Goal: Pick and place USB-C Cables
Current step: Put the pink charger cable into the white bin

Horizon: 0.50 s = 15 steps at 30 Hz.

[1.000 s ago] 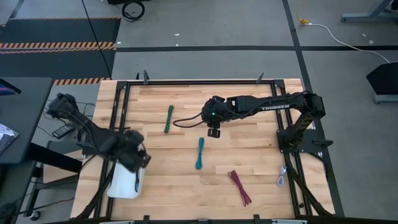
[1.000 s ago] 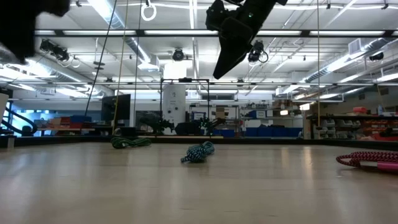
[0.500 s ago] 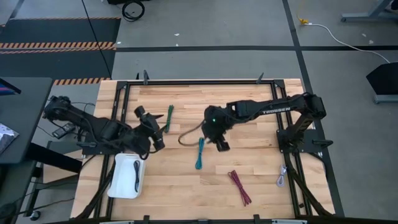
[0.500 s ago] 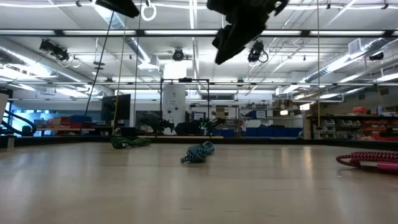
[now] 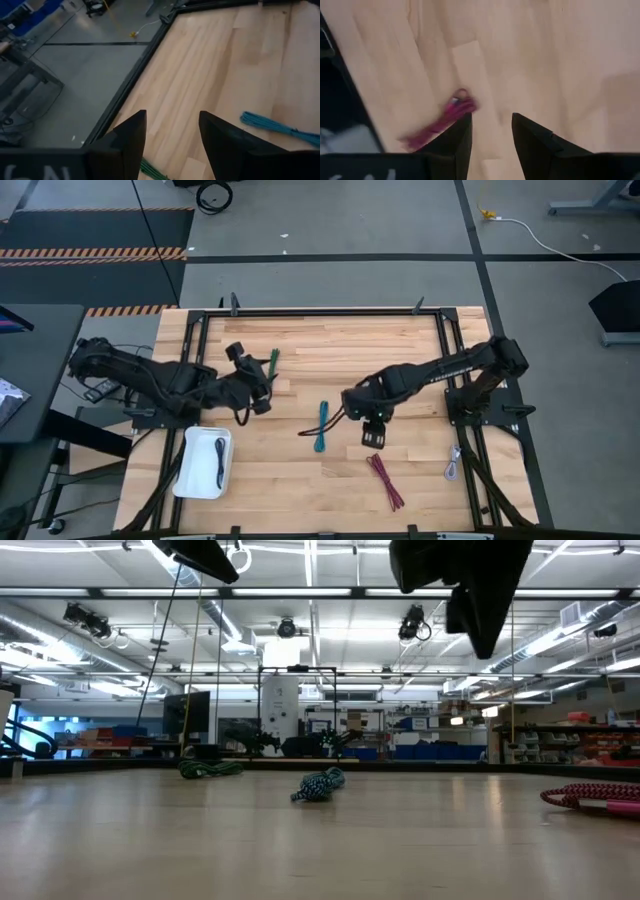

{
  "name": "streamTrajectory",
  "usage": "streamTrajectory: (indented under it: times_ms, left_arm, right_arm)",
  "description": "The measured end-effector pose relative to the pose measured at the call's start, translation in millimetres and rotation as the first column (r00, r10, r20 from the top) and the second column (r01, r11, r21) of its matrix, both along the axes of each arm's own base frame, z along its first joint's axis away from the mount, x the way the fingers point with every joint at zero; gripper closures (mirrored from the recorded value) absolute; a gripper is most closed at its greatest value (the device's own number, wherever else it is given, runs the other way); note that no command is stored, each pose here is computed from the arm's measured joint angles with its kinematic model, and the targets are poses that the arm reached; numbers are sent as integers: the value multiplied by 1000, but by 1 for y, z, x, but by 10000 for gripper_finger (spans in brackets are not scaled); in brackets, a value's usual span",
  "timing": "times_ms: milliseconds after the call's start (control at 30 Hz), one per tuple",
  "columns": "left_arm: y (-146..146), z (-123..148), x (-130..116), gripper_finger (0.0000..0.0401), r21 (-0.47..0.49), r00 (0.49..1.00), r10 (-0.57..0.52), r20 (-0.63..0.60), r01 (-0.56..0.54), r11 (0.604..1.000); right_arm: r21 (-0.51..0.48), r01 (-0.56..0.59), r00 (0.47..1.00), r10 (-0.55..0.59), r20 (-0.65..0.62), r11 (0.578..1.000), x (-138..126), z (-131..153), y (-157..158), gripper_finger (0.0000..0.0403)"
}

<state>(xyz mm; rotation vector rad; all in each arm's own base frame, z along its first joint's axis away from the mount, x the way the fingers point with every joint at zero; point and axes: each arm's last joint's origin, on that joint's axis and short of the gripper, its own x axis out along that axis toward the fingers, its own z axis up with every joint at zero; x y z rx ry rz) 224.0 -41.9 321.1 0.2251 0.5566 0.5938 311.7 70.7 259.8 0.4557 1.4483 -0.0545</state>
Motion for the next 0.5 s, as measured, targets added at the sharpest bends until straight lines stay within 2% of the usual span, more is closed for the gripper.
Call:
streamTrajectory:
  times_ms: [200, 333, 500]
  left_arm:
    - [6, 4, 4, 211, 20, 1000, 9, 28, -9, 1000]
    - [10, 5, 6, 211, 16, 999, 29, 43, -30, 999]
    - [15, 8, 9, 211, 22, 997, 41, 67, -43, 999]
  right_arm:
    - [109, 221, 971, -207, -123, 969, -9, -8, 33, 258]
    - [109, 314, 933, -285, -221, 943, -21, -16, 56, 257]
    - [96, 386, 907, -358, -222, 918, -29, -21, 77, 248]
